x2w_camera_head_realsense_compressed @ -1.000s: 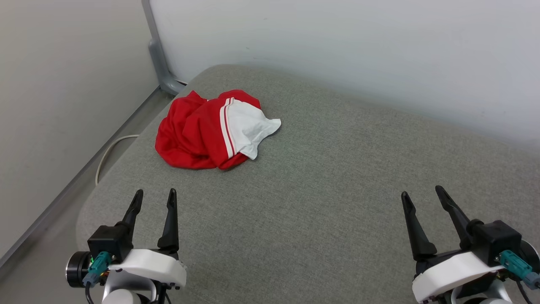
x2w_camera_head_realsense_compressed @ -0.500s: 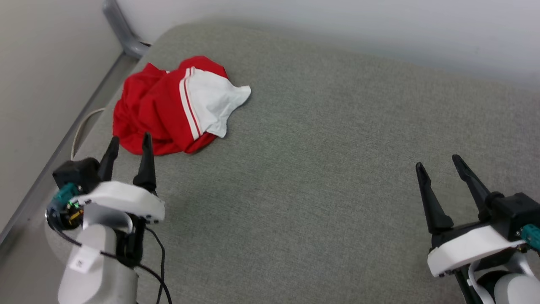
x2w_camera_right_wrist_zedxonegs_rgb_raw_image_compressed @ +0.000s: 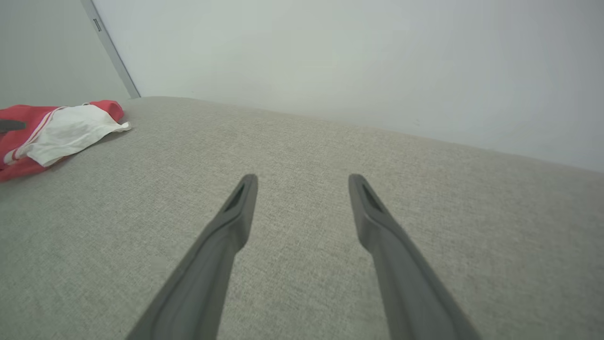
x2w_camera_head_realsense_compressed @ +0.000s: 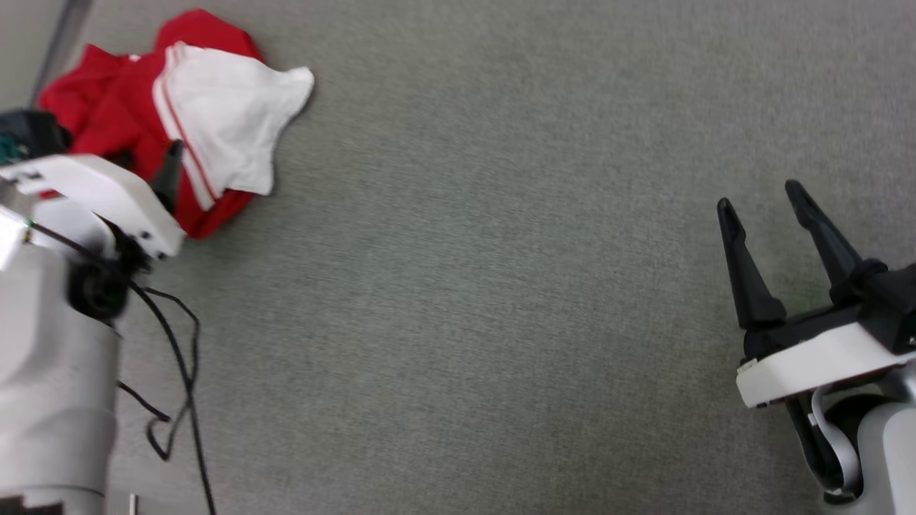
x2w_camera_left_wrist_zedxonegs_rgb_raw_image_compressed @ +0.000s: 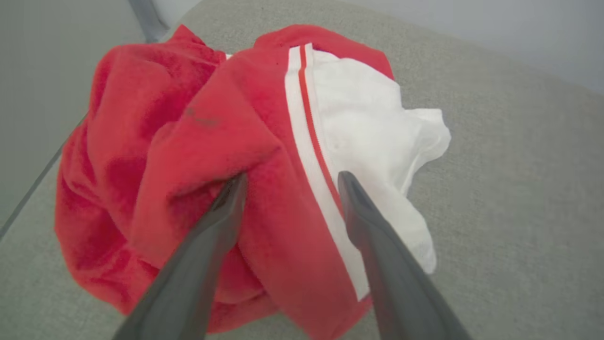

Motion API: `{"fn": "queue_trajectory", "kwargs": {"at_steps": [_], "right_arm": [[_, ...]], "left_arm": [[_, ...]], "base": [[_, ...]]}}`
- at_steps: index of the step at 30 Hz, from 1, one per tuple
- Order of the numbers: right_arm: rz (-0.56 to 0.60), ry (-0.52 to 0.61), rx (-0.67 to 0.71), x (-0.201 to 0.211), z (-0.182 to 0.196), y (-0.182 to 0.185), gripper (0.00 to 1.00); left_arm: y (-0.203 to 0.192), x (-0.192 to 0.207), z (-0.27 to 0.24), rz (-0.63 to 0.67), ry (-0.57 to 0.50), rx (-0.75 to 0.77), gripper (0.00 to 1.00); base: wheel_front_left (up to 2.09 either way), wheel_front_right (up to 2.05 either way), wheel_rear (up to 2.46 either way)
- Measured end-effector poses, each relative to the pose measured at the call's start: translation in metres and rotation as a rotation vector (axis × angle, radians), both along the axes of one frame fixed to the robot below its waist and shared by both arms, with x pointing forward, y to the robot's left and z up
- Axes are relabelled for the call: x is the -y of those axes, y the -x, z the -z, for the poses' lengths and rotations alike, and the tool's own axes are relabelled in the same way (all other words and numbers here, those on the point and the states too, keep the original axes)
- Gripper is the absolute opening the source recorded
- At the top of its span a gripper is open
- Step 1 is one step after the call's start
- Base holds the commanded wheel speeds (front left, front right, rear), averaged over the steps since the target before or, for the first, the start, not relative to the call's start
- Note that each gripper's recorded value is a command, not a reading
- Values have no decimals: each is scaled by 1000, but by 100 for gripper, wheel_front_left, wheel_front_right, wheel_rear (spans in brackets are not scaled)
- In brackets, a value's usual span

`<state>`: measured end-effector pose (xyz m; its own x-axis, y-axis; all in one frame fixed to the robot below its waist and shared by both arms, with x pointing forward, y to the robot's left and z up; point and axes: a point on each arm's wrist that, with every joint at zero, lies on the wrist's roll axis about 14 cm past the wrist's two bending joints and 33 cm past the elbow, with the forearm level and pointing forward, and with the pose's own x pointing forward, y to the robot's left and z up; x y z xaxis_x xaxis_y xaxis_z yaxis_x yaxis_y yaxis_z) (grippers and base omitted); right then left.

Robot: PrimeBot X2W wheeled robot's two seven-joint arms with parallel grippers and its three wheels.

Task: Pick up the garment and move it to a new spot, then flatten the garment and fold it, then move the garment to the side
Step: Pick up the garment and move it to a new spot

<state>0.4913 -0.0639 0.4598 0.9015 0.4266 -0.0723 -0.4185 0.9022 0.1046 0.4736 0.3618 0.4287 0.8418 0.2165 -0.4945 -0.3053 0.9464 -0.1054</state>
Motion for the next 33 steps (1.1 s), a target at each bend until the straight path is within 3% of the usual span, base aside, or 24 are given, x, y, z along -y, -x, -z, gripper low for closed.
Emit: {"fn": "queue_trajectory", "kwargs": {"at_steps": [8, 15, 16, 17, 22, 33], "right_arm": [[41, 6, -77, 18, 39, -9, 100], [47, -3, -78, 20, 42, -13, 100], [46, -7, -71, 19, 39, -14, 100], [45, -10, -67, 19, 37, -14, 100], [49, -24, -47, 18, 26, -11, 100], [103, -68, 24, 26, -17, 10, 100]], "left_arm": [[-8, -6, 59, 42, 15, -331, 100], [-6, -7, 73, 43, 22, -472, 100], [-5, -7, 71, 43, 11, -475, 42], [-5, -8, 70, 43, 6, -477, 0], [-4, -11, 56, 41, -52, -421, 0], [-20, -18, -53, 3, -264, 122, 0]], "base": [[0, 0, 0], [0, 0, 0], [0, 0, 0], [0, 0, 0], [0, 0, 0], [0, 0, 0]]}}
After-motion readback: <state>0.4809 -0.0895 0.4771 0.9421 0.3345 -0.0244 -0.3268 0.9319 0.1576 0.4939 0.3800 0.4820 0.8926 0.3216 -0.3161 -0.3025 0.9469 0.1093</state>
